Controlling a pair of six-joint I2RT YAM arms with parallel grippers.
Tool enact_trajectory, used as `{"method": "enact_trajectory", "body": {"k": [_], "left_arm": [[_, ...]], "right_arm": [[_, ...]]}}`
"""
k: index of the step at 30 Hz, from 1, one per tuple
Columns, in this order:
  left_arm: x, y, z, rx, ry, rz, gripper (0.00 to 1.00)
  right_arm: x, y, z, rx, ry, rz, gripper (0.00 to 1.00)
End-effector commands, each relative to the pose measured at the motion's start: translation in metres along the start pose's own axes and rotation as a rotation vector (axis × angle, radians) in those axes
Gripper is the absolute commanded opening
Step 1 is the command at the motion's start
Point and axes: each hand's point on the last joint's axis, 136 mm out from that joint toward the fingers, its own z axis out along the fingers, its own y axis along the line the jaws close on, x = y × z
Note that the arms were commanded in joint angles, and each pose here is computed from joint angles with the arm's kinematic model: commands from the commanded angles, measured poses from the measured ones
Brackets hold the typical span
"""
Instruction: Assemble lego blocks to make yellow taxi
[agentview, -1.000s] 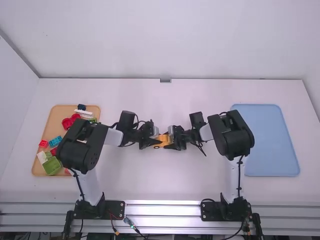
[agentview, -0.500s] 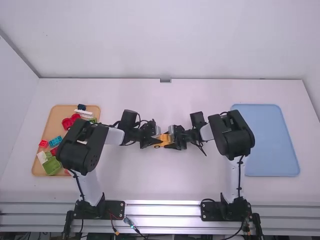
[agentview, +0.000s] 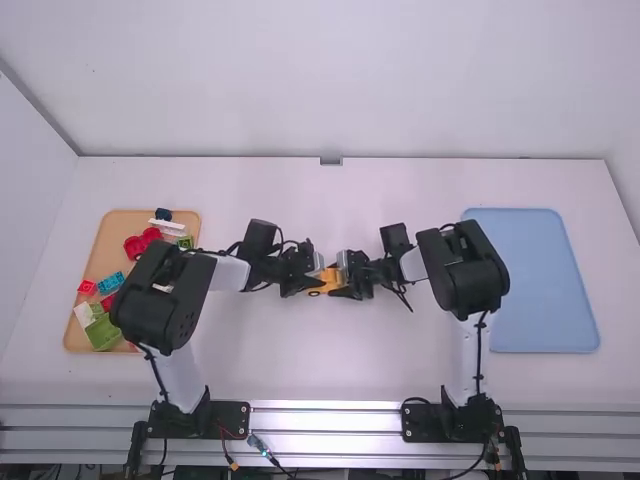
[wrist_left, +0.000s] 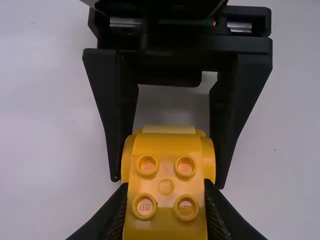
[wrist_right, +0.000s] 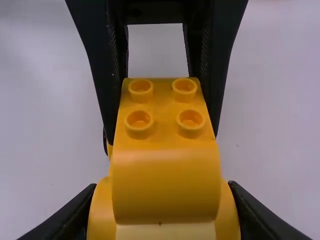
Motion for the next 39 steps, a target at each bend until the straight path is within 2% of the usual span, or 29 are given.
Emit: {"method": "enact_trajectory", "body": {"k": [1, 5, 24, 28, 35, 37, 39], "left_arm": [[0.048, 0.003, 0.001, -0.087, 0.198, -0.064, 0.16], [0.045, 0.005, 0.0, -0.095, 0.191, -0.054, 0.21], [0.023, 0.01, -0.006, -0.105, 0.138, -0.017, 0.24], [0.017, 0.013, -0.009, -0.117, 0.128, -0.005, 0.32], [0.008, 0.016, -0.014, -0.133, 0.115, 0.015, 0.35], [0.007, 0.017, -0.014, -0.135, 0.113, 0.017, 0.39], [0.007, 0.016, -0.014, -0.135, 0.113, 0.017, 0.4]], "right_arm": [[0.013, 0.01, 0.006, -0.015, 0.045, 0.082, 0.51], [0.013, 0.01, 0.006, -0.015, 0.045, 0.083, 0.52], [0.017, 0.009, 0.006, -0.007, 0.067, 0.088, 0.54], [0.017, 0.009, 0.006, -0.006, 0.069, 0.089, 0.54], [0.017, 0.009, 0.006, -0.006, 0.069, 0.089, 0.54], [0.017, 0.009, 0.006, -0.006, 0.069, 0.089, 0.54], [0.017, 0.009, 0.006, -0.006, 0.069, 0.089, 0.54]]}}
